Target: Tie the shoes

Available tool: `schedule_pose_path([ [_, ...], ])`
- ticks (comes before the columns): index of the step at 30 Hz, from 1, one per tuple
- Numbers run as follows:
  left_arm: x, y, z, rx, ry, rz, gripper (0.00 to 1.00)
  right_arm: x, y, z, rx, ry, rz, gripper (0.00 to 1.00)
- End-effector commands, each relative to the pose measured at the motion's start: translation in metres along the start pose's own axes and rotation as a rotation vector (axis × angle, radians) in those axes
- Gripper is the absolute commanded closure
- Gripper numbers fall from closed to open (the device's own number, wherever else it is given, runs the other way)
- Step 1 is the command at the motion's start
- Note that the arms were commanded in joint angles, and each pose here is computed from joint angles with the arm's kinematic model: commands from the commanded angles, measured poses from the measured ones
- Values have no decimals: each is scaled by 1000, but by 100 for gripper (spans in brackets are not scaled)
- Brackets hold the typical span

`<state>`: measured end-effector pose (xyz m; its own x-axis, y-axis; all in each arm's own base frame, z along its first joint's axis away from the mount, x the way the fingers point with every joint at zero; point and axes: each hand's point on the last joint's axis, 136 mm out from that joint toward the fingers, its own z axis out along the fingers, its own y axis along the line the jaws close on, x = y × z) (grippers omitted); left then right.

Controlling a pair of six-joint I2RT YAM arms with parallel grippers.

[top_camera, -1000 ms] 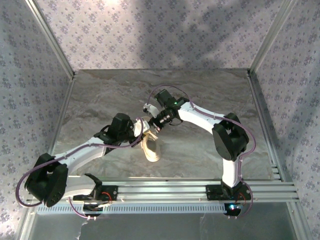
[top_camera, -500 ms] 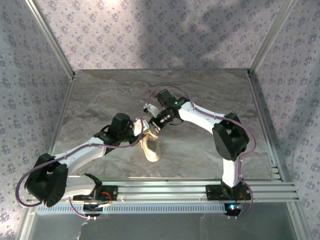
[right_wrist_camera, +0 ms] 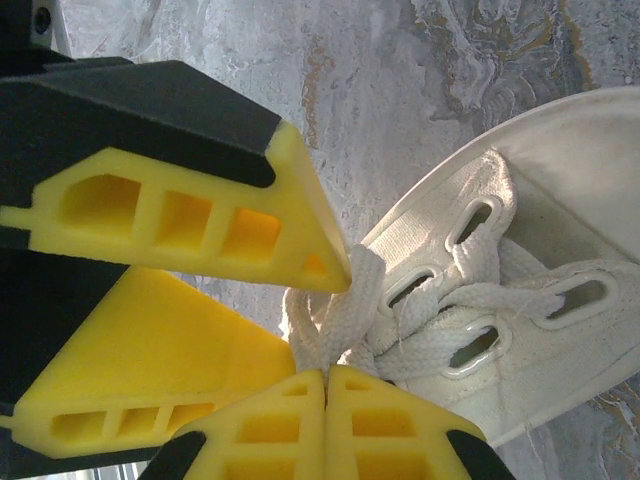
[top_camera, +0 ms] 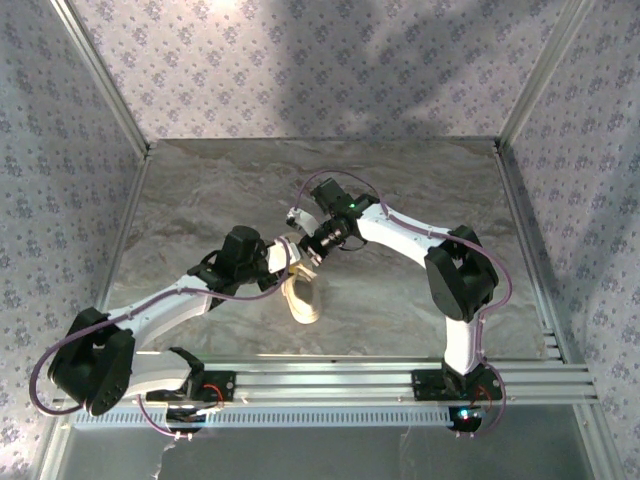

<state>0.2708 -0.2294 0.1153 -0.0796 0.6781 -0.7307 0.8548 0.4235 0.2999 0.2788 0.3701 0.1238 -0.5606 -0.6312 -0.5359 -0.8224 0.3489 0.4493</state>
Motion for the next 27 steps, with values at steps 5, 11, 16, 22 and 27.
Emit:
schedule_pose_path([
  [5,-9,4,2,-8,-24,67,58,-3,15,-12,-53,2,-20,100],
  [11,-11,9,5,-3,-32,69,57,-1,16,-13,-65,11,-26,100],
  [16,-14,13,7,4,-51,56,56,-2,17,-13,-70,10,-30,100],
  [22,-17,12,4,27,-76,48,56,-3,16,-15,-66,6,-31,100],
  [27,-17,5,4,68,-87,51,53,-5,14,-16,-62,-2,-28,100],
])
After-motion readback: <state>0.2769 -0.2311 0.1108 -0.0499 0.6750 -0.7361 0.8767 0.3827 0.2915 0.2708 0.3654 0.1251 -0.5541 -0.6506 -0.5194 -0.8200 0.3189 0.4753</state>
